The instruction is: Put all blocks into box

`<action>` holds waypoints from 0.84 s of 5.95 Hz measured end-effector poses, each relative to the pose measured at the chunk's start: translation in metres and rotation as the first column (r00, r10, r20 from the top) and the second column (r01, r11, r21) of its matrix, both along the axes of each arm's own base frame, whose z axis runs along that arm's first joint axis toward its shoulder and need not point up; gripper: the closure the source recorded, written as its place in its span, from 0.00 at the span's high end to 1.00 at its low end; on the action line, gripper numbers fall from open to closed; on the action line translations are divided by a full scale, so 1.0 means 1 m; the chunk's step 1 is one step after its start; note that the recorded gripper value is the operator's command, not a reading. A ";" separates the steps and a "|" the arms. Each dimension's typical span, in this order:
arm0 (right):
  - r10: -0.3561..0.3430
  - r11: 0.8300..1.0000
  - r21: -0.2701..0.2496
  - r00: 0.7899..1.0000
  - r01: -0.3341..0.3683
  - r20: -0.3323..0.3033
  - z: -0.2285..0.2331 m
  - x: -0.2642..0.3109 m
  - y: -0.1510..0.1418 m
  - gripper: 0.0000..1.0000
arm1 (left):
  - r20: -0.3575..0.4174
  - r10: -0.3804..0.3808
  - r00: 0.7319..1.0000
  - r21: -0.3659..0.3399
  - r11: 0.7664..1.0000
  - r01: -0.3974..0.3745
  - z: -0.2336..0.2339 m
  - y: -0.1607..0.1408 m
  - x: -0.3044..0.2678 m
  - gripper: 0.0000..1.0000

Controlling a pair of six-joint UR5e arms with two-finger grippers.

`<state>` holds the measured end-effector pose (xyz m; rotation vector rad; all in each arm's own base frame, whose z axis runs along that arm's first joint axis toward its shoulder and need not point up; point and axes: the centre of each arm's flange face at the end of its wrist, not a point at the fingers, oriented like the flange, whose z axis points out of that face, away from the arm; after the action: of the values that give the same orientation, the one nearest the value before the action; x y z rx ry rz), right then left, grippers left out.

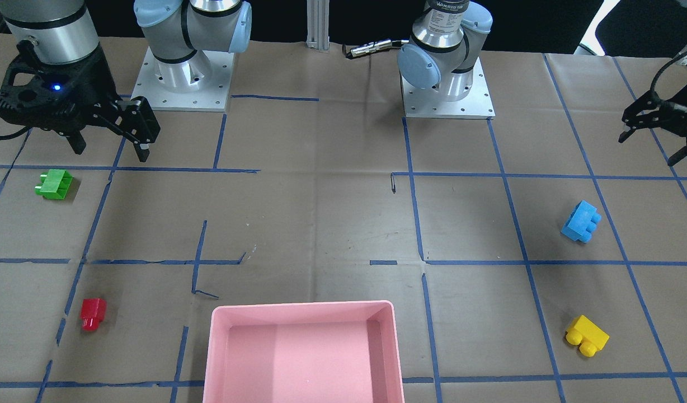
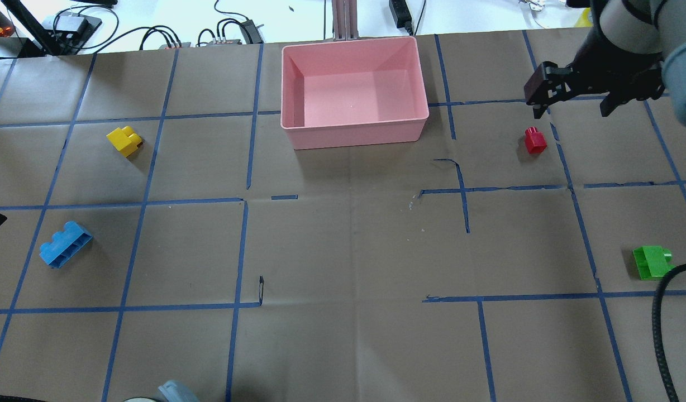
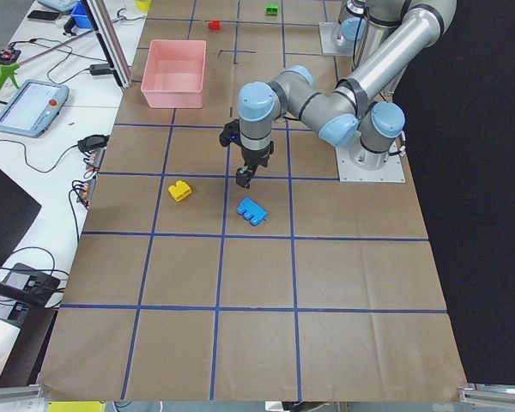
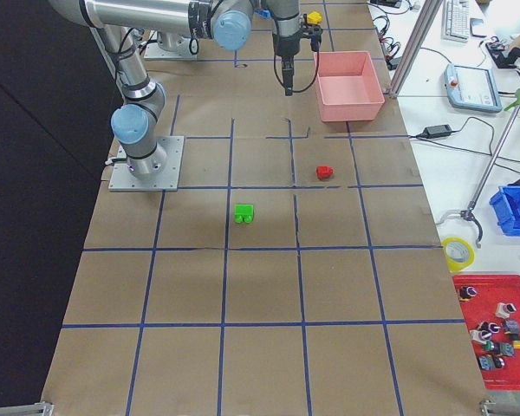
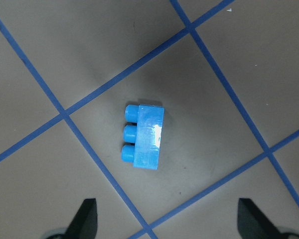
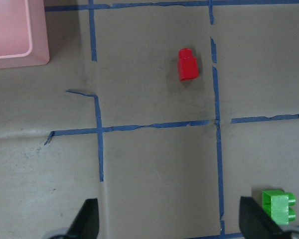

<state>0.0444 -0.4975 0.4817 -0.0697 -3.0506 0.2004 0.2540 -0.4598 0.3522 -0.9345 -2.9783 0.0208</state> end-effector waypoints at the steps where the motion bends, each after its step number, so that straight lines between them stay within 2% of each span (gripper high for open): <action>1: 0.019 1.000 0.014 1.000 -0.019 -0.003 -0.005 -0.017 -0.002 1.00 | -0.018 -0.021 1.000 -0.023 1.000 0.021 -0.033 -0.008 0.004 0.99; 2: 0.064 0.997 0.037 0.998 -0.063 -0.006 -0.014 -0.031 -0.003 1.00 | -0.012 -0.037 0.999 -0.046 0.998 0.036 -0.066 -0.012 0.005 0.99; 4: 0.206 0.974 0.102 0.978 -0.204 -0.010 -0.037 -0.060 0.003 0.99 | 0.003 -0.047 0.999 -0.107 0.993 0.047 -0.122 -0.016 0.004 0.99; 5: 0.227 0.970 0.094 0.974 -0.224 -0.017 -0.049 -0.072 0.005 0.99 | -0.012 -0.054 0.998 -0.113 0.992 0.053 -0.138 -0.017 0.003 0.99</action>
<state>-0.0276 -0.4922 0.4331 0.2845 -3.0293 0.0748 0.2571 -0.4769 0.2143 -1.0201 -2.9639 0.1965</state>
